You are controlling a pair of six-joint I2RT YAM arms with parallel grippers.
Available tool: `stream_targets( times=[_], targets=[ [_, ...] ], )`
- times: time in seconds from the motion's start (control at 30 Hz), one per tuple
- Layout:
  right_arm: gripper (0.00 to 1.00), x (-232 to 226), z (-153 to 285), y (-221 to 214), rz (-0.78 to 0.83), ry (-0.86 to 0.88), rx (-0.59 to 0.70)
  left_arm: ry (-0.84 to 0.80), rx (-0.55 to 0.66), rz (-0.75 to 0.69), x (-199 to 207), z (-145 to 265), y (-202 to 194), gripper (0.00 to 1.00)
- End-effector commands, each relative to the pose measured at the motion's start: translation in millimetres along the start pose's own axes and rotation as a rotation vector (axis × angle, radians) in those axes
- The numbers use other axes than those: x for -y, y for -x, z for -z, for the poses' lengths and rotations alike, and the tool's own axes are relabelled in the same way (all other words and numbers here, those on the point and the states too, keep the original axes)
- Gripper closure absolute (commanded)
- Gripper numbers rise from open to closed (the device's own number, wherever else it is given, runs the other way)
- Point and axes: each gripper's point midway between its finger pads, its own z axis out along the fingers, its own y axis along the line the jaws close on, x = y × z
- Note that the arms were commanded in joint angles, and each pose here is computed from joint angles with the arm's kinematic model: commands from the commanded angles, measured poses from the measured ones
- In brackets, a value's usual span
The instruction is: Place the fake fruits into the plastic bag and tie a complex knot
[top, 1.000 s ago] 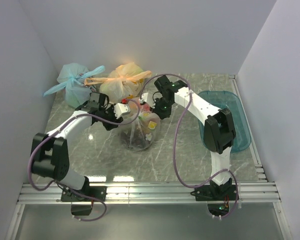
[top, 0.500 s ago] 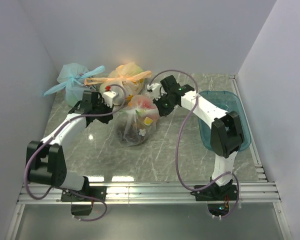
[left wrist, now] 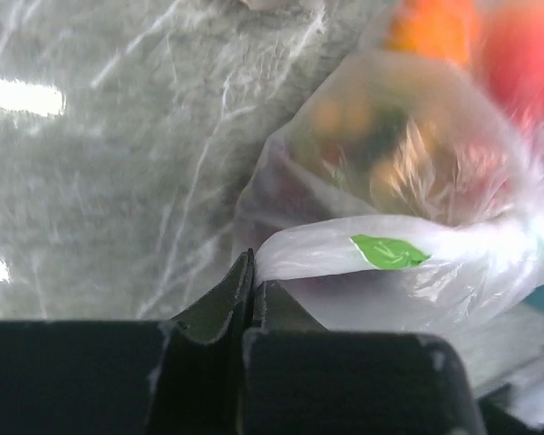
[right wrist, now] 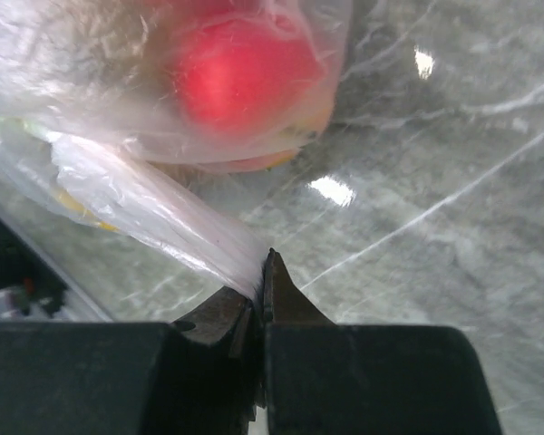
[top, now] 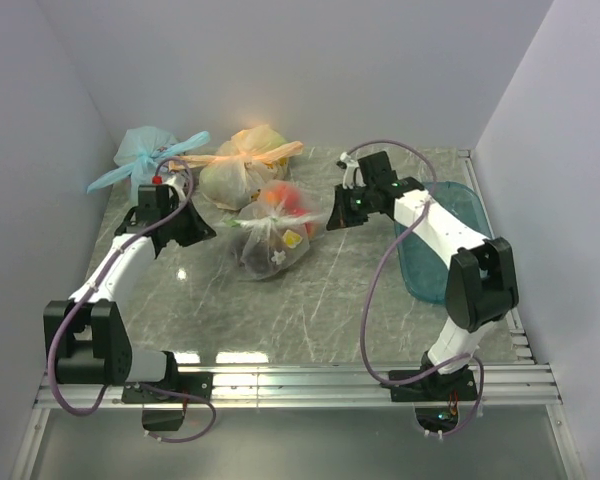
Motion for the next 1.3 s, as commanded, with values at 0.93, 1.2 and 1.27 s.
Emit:
stream_targets(
  times=[0.93, 1.2, 1.27],
  targets=[
    [1.0, 158, 59, -43, -0.205, -0.437, 0.068, 0.41, 0.161, 0.094, -121, 29, 39, 1.0],
    [1.0, 158, 63, -15, -0.147, -0.427, 0.121, 0.28, 0.215, -0.095, -74, 7, 76, 1.0],
    [1.0, 159, 67, 10, -0.132, -0.431, 0.162, 0.245, 0.246, -0.15, -52, 1, 92, 1.0]
  ],
)
